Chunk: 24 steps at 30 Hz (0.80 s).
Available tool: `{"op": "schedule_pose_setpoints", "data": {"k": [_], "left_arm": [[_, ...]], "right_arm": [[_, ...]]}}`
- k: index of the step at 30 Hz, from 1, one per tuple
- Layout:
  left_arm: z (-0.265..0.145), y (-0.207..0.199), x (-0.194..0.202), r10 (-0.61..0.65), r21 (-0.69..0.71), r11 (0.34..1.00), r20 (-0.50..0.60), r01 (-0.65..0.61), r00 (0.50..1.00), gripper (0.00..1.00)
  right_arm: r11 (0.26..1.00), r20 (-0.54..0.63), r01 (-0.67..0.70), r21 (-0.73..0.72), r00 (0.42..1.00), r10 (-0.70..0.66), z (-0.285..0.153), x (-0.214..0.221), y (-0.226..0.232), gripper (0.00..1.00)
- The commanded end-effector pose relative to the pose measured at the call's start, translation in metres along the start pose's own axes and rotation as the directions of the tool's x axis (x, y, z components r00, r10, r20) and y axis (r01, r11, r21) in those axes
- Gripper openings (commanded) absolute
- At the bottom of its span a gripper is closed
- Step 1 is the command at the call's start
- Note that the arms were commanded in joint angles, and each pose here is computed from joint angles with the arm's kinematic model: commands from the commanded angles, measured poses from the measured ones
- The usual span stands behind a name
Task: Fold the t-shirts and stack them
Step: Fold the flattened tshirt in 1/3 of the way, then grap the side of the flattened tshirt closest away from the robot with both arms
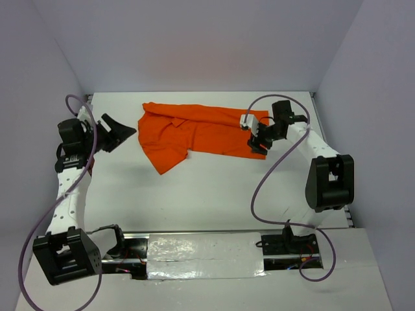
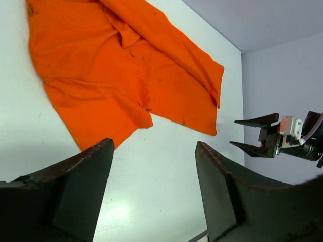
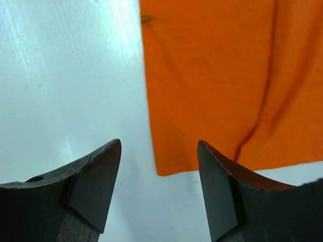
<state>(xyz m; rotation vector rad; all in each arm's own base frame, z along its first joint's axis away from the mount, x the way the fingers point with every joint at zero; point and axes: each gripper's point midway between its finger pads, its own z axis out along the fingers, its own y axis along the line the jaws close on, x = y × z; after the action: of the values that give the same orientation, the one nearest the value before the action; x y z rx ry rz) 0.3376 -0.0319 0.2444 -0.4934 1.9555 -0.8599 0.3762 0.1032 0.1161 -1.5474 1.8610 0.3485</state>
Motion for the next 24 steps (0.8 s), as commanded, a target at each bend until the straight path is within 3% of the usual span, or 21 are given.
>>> {"op": "schedule_pose_setpoints", "data": {"k": [1, 3, 8, 13, 15, 17, 18, 20, 24], "left_arm": [[-0.01, 0.003, 0.009, 0.022, -0.025, 0.999, -0.016, -0.022, 1.0, 0.79], [-0.012, 0.012, 0.013, 0.01, -0.067, 0.998, -0.017, -0.011, 1.0, 1.0], [-0.009, 0.032, 0.038, -0.079, -0.144, 0.987, -0.075, 0.068, 0.994, 0.96], [0.009, 0.054, 0.078, -0.132, -0.308, 0.95, -0.243, 0.052, 0.961, 0.89], [0.015, 0.058, 0.086, -0.136, -0.342, 0.939, -0.28, 0.033, 0.95, 0.78], [0.026, 0.07, 0.081, -0.133, -0.391, 0.92, -0.286, 0.011, 0.949, 0.74], [0.031, 0.073, 0.079, -0.132, -0.406, 0.914, -0.292, 0.002, 0.947, 0.7], [0.045, 0.083, 0.069, -0.133, -0.452, 0.892, -0.301, -0.019, 0.944, 0.66], [0.068, 0.091, 0.075, -0.157, -0.494, 0.868, -0.357, -0.044, 0.921, 0.49]], "right_arm": [[1.0, -0.005, 0.011, -0.003, 1.0, -0.011, -0.003, -0.004, 0.007, 0.7], [1.0, -0.025, -0.006, -0.003, 1.0, 0.006, -0.001, 0.002, 0.01, 0.73], [1.0, -0.08, -0.028, 0.006, 0.996, 0.029, 0.006, 0.019, 0.013, 0.77], [1.0, -0.137, -0.014, 0.007, 0.99, 0.014, 0.01, 0.037, 0.015, 0.81], [1.0, -0.146, -0.017, 0.011, 0.989, 0.018, 0.01, 0.041, 0.012, 0.82], [1.0, -0.148, -0.022, -0.004, 0.989, 0.021, 0.011, 0.042, 0.011, 0.89], [1.0, -0.15, -0.027, -0.005, 0.988, 0.026, 0.01, 0.044, 0.01, 1.0], [0.999, -0.147, -0.035, -0.01, 0.989, 0.033, 0.009, 0.044, 0.008, 1.0], [0.999, -0.149, -0.044, 0.023, 0.988, 0.046, 0.009, 0.048, 0.0, 0.99]]}}
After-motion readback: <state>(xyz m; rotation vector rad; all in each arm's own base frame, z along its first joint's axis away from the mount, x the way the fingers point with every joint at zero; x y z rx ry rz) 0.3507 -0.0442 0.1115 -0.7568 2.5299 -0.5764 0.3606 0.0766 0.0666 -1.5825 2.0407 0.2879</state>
